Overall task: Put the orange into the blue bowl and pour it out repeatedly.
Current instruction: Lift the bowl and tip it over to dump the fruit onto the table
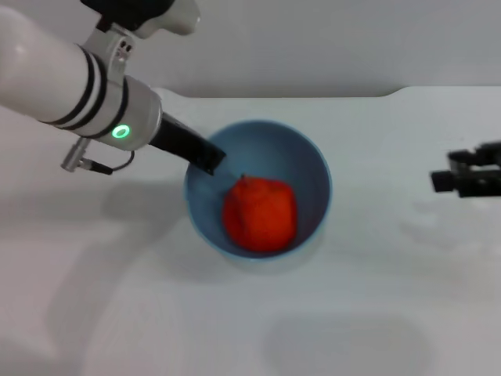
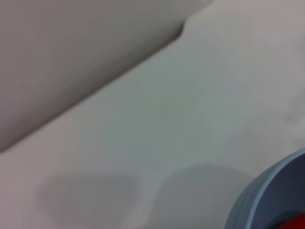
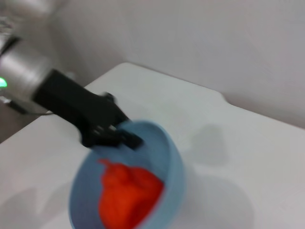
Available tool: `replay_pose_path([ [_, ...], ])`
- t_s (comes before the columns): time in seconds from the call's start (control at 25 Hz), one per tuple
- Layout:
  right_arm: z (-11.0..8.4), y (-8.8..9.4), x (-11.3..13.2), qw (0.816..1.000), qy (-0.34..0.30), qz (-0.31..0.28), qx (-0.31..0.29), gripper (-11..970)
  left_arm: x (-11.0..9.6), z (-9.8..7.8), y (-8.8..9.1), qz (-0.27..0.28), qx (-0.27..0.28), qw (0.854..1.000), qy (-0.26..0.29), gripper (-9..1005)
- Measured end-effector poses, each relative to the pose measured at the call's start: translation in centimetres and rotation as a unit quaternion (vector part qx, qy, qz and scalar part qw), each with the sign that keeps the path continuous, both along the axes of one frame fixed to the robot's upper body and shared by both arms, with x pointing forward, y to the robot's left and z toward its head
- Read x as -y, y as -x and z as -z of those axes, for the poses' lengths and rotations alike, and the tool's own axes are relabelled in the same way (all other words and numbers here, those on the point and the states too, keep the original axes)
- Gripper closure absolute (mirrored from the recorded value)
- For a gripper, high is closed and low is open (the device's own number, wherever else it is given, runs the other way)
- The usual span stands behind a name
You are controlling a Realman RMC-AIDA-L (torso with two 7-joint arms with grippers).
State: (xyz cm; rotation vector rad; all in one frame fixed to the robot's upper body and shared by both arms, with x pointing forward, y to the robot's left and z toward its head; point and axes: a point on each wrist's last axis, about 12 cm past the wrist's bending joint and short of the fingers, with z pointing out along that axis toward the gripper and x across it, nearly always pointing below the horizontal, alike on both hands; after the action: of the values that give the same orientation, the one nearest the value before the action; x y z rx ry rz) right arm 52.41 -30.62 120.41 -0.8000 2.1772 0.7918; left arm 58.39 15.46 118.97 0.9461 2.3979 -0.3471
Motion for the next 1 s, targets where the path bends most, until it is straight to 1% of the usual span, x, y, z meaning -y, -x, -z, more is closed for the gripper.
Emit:
replay_pose_path([
  [0.16,1.6,1.0,2.3,0.998,-0.003,0.036,-0.052,423,-0.2,-1.2,0.8,0.007,0.066,0.998,0.017,997],
  [0.32,3.4,1.3,3.0,0.994,0.005,0.051,-0.096,420,0.4,-2.3,2.5,0.044,0.160,0.986,0.026,997],
  [0.36,4.2,1.4,3.3,0.992,0.008,0.054,-0.116,420,0.7,-2.4,3.0,0.056,0.181,0.982,0.022,997],
  [0.44,4.5,1.4,3.4,0.990,0.010,0.057,-0.125,418,1.6,-2.1,4.3,0.093,0.234,0.968,-0.009,997],
  [0.48,4.8,1.4,3.6,0.989,0.012,0.059,-0.134,418,2.1,-1.7,4.9,0.108,0.253,0.961,-0.026,997],
  [0.56,5.2,1.5,4.0,0.987,0.013,0.064,-0.148,416,3.3,-0.8,6.2,0.140,0.299,0.942,-0.062,997],
  [0.6,5.4,1.5,4.1,0.986,0.012,0.066,-0.152,415,3.9,-0.3,6.8,0.155,0.317,0.933,-0.068,997],
  [0.68,5.5,1.6,4.4,0.985,0.009,0.071,-0.157,414,4.9,0.5,7.6,0.179,0.345,0.919,-0.069,998],
  [0.76,5.6,1.8,4.7,0.984,0.005,0.079,-0.157,413,5.4,1.1,8.1,0.193,0.368,0.908,-0.062,998],
  [0.92,5.7,2.2,5.6,0.982,0.001,0.096,-0.162,410,5.6,1.6,8.5,0.196,0.418,0.886,-0.049,998],
  [0.96,5.9,2.4,5.9,0.980,0.004,0.102,-0.169,409,5.5,1.8,8.5,0.193,0.439,0.876,-0.047,998],
  [1.0,6.0,2.6,6.1,0.979,0.008,0.105,-0.174,408,5.3,2.3,8.7,0.193,0.476,0.856,-0.049,998],
])
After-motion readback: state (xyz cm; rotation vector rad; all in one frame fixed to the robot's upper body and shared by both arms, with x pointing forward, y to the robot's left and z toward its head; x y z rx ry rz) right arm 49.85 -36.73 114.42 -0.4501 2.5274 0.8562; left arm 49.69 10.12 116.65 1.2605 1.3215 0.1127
